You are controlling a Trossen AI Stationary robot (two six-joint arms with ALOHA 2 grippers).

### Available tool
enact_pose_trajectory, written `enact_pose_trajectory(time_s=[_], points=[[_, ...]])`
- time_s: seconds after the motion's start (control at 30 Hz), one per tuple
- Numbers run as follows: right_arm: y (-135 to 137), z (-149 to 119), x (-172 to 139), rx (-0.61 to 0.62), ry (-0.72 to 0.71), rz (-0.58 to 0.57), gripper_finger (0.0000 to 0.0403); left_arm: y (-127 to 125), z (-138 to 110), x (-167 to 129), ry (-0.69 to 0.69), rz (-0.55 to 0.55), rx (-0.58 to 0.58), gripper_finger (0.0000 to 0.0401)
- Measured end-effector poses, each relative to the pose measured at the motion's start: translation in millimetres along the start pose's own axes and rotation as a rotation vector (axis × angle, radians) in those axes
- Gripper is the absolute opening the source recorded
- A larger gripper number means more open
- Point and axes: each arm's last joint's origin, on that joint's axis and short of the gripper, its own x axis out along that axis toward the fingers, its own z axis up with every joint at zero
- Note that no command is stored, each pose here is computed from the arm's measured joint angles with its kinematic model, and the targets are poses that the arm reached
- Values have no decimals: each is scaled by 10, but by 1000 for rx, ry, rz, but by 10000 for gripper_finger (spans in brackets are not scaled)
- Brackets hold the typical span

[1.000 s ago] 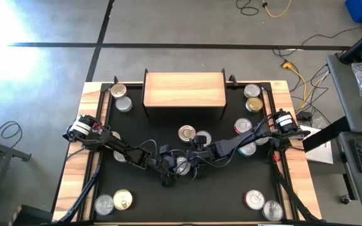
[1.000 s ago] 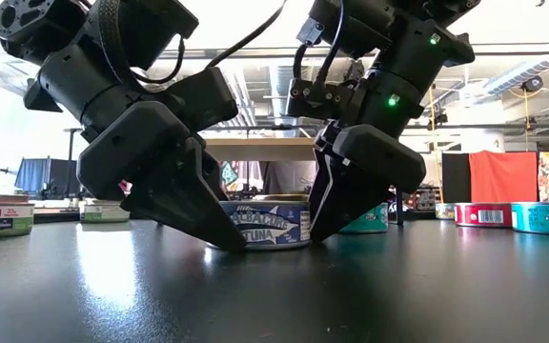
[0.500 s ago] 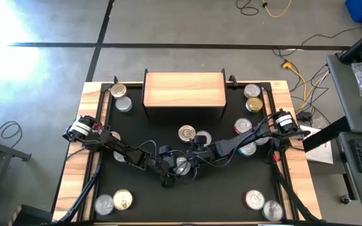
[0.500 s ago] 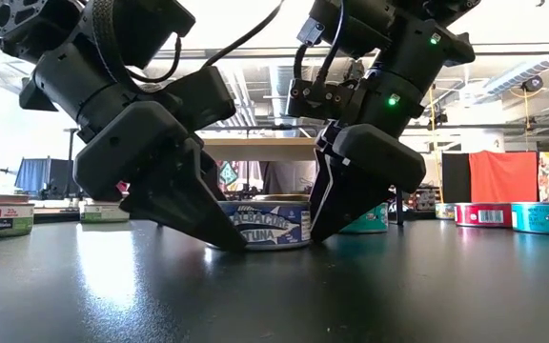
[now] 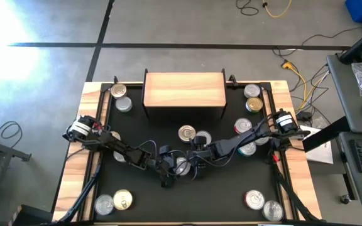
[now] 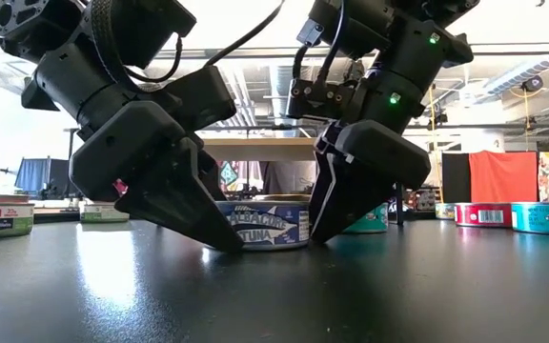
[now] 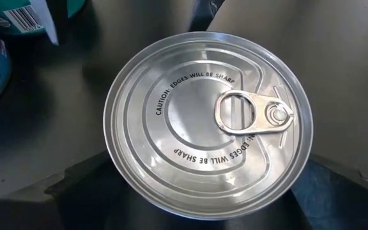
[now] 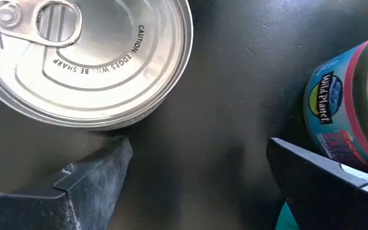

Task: Stack canned seafood by type on shelf
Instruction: Put the blue tuna can on the shelf

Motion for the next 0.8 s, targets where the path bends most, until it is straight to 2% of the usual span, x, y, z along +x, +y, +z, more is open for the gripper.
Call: enact_pose_trajectory(time_s=[0.27,0.37,0.5,0.63,0.8], points=[[48,-30,-50,19,53,94,364,-7,15,2,-23,-13,14,399],[53,13,-69,19,36,100,364,-13,30,4,-45,-12,45,400],[48,115,-53,-8,-66,79,364,-22,40,3,-63,-12,55,400],[52,134,-23,-46,-82,80,364,-22,42,2,-67,-11,54,400],[51,136,-19,-28,-86,72,364,-26,58,-1,-90,-11,57,400]])
